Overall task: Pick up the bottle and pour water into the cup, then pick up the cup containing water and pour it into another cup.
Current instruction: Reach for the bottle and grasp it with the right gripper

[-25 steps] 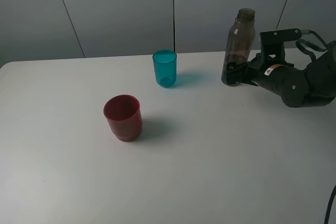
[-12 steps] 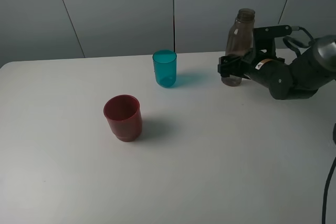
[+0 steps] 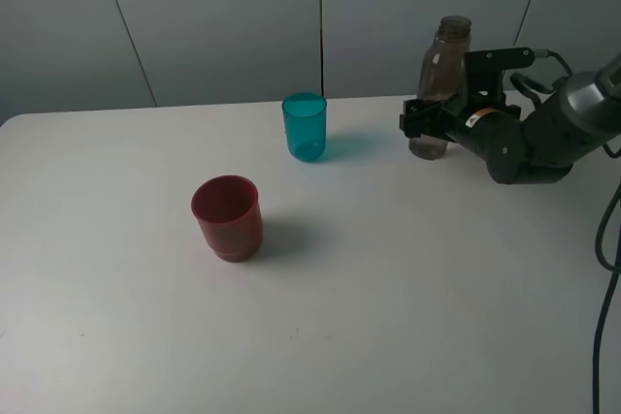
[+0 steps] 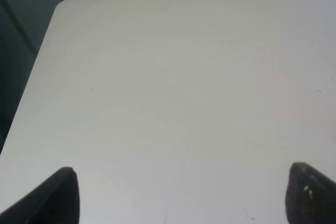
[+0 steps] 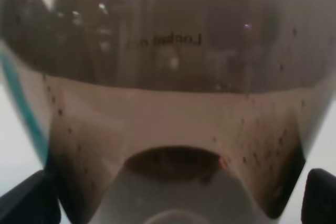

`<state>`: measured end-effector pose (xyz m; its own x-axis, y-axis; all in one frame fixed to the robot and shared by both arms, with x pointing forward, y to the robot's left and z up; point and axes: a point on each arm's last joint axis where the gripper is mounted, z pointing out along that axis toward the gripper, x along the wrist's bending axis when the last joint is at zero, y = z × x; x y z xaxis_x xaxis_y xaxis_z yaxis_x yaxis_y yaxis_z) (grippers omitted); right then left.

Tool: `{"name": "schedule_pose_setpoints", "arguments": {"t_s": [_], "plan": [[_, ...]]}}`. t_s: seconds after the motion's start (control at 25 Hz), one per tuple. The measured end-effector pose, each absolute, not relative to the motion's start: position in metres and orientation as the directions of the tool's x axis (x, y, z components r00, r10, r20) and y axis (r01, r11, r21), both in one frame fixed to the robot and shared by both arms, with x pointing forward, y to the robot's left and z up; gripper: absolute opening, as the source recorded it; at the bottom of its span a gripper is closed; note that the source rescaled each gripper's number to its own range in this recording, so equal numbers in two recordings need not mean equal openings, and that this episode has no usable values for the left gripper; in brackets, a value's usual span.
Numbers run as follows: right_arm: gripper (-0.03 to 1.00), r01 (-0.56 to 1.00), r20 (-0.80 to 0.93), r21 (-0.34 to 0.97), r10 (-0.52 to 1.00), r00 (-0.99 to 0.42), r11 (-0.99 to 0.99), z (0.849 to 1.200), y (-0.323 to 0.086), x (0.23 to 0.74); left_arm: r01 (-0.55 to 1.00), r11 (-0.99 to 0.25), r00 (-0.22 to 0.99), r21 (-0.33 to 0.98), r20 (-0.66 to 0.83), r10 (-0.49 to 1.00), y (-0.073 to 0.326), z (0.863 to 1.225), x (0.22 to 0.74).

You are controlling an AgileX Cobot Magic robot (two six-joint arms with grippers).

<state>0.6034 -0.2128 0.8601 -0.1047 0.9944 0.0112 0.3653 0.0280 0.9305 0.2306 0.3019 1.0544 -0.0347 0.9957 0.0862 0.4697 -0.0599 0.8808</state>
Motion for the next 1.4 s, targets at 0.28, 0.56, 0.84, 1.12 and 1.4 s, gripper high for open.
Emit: {"name": "schedule_pose_setpoints", "arguments": {"t_s": [0.28,0.56,0.84,1.12,1.4], "plan": [[1.0,0.342,0.02,0.94,0.996,-0.085,0.011,0.859,-0.213,0.608,0.47,-0.06,-0.035,0.881,0.086,0.996,0.302,1.054,0.231],[1.0,0.337,0.041,0.941,0.997,-0.073,-0.014,0.852,-0.213,0.612,0.47,-0.06,-0.035,0.881,0.086,0.996,0.302,1.054,0.231],[1.0,0.307,0.043,0.952,0.997,-0.071,-0.02,0.856,-0.212,0.614,0.47,-0.06,-0.035,0.881,0.086,0.996,0.302,1.054,0.231],[1.0,0.305,0.044,0.952,0.996,-0.071,-0.021,0.856,-0.212,0.614,0.47,-0.06,-0.035,0.881,0.086,0.996,0.302,1.054,0.231],[1.0,0.307,0.063,0.951,0.996,-0.065,-0.04,0.855,-0.212,0.615,0.47,-0.06,-0.035,0.881,0.086,0.996,0.302,1.054,0.231]]}}
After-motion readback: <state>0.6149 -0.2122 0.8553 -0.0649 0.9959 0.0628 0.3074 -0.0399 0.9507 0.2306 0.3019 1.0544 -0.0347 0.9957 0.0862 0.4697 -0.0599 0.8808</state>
